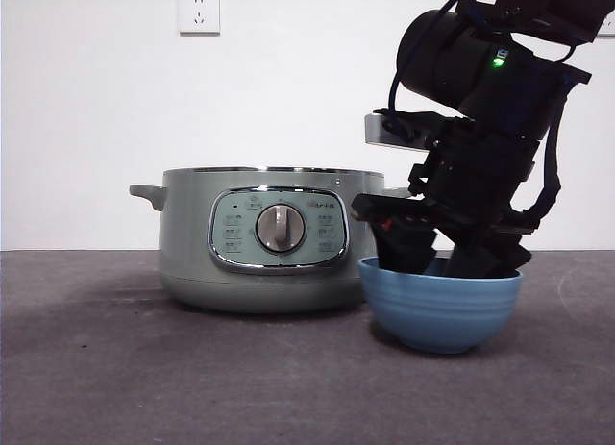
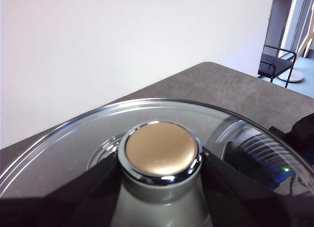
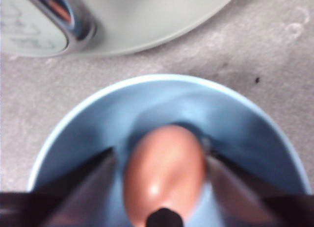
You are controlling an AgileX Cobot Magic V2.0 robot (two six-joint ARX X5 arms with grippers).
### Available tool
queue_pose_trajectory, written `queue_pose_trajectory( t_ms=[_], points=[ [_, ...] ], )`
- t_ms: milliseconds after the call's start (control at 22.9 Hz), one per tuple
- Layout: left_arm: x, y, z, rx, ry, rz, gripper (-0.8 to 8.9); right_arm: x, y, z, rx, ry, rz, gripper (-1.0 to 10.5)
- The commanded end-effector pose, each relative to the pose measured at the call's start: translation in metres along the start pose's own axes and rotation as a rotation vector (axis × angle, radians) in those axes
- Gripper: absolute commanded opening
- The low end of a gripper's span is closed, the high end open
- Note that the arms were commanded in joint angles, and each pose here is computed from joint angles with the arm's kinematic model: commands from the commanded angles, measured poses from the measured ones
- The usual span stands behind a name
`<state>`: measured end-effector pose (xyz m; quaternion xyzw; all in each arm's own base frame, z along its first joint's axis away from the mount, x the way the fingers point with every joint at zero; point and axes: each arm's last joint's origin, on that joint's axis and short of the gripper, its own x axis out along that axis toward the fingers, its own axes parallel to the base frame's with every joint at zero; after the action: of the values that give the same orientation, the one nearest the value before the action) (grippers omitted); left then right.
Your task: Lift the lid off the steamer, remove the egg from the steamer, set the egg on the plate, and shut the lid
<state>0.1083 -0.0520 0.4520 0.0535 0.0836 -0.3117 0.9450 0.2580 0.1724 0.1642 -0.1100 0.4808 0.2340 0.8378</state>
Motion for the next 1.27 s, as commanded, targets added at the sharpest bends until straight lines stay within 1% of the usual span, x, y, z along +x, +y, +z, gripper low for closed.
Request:
queue_pose_trajectory(
  t_ms=[44, 262, 437, 524, 611, 786, 874, 1005, 1267],
  points=[
    [-0.004, 0.000, 0.009, 0.028, -0.067, 0.006, -0.08, -0.004, 0.001, 0.000, -0.002, -0.012, 0.004, 4.5],
    [0.008, 0.003, 0.008, 0.021, -0.036, 0.001, -0.08, -0.043, 0.002, 0.010, -0.002, -0.140, 0.013, 4.5],
    [0.027, 0.007, 0.008, 0.033, -0.014, -0.001, -0.08, -0.104, 0.002, 0.011, 0.002, -0.315, 0.028, 4.5],
    [0.043, 0.011, 0.009, 0.041, -0.013, -0.012, -0.08, -0.142, 0.001, 0.006, 0.010, -0.430, 0.037, 4.5],
    [0.064, 0.014, 0.007, 0.037, 0.000, -0.060, -0.08, -0.177, 0.000, -0.003, 0.016, -0.532, 0.046, 4.5],
    [0.116, 0.024, -0.004, 0.017, 0.066, -0.100, -0.08, -0.229, -0.002, -0.030, 0.037, -0.682, 0.062, 4.4],
    [0.142, 0.027, -0.012, 0.013, 0.088, -0.112, -0.08, -0.245, -0.003, -0.042, 0.044, -0.724, 0.066, 4.4],
    [0.174, 0.029, -0.020, 0.018, 0.085, -0.122, -0.08, -0.258, -0.004, -0.055, 0.048, -0.757, 0.071, 4.4],
    [0.221, 0.033, -0.039, 0.022, 0.079, -0.130, -0.08, -0.268, -0.005, -0.065, 0.056, -0.786, 0.077, 4.4]
  ],
)
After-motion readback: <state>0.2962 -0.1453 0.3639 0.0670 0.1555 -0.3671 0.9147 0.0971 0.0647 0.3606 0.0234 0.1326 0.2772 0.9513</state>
